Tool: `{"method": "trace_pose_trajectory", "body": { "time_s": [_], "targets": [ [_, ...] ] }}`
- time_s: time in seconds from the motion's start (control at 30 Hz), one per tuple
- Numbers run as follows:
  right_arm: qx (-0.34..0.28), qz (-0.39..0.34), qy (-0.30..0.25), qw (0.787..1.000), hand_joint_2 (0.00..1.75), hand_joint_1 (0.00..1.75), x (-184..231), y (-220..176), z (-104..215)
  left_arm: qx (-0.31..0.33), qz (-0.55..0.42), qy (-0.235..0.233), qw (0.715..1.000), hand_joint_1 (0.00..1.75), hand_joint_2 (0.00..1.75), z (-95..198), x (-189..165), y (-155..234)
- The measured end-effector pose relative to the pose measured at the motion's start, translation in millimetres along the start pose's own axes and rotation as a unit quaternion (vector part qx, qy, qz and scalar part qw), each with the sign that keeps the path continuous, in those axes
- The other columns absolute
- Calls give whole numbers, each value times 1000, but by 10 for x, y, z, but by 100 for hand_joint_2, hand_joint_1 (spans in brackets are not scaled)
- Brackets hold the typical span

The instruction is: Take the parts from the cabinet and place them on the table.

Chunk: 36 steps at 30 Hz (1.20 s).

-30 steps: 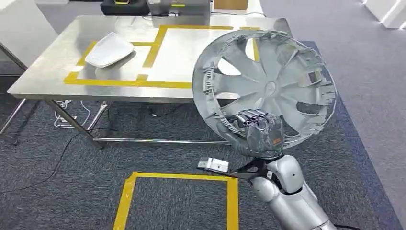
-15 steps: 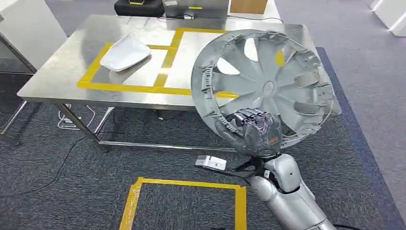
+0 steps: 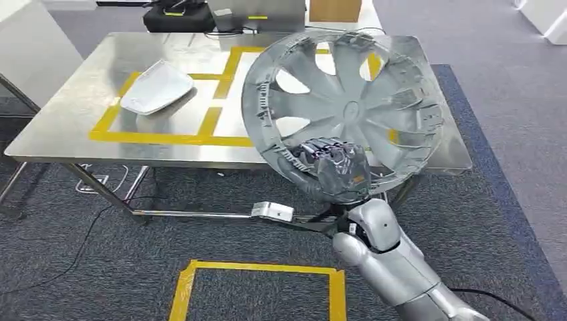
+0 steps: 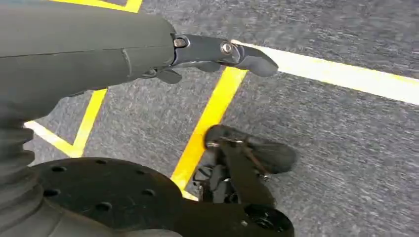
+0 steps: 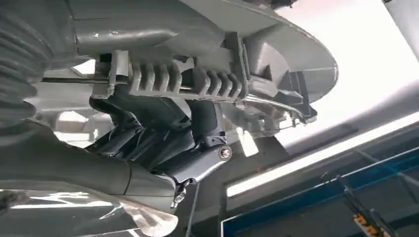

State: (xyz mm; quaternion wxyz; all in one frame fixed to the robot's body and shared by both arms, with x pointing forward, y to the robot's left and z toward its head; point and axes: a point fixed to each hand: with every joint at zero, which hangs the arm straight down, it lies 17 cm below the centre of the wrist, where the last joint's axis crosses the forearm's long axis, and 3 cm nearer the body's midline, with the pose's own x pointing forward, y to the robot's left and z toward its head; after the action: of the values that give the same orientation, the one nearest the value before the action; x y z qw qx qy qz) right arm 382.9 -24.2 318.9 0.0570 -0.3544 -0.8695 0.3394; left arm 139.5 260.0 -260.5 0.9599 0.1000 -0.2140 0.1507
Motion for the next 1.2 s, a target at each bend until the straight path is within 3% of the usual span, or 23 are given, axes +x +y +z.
{"method": "trace_pose_trajectory", "body": {
  "time_s": [0.3, 0.73, 0.97, 1.1, 1.2],
  "targets": [
    [29, -8, -18, 999, 175, 175, -60, 228, -256, -11, -18, -3, 1000, 0, 175, -1, 56, -82],
    [133, -38, 5, 990, 175, 175, -406, 938, -272, -50, -43, -7, 998, 0, 175, 46, 153, -379],
    [262, 4, 31, 965, 175, 175, -766, 1566, 62, -64, -65, -23, 996, 0, 175, 45, 281, -471],
    [348, 1, 74, 935, 175, 175, -1030, 1850, 436, -81, -56, -32, 995, 0, 175, 75, 329, -575],
    [408, 22, 76, 909, 175, 175, -1115, 2007, 722, -89, -54, -36, 994, 0, 175, 90, 336, -611]
  ]
}}
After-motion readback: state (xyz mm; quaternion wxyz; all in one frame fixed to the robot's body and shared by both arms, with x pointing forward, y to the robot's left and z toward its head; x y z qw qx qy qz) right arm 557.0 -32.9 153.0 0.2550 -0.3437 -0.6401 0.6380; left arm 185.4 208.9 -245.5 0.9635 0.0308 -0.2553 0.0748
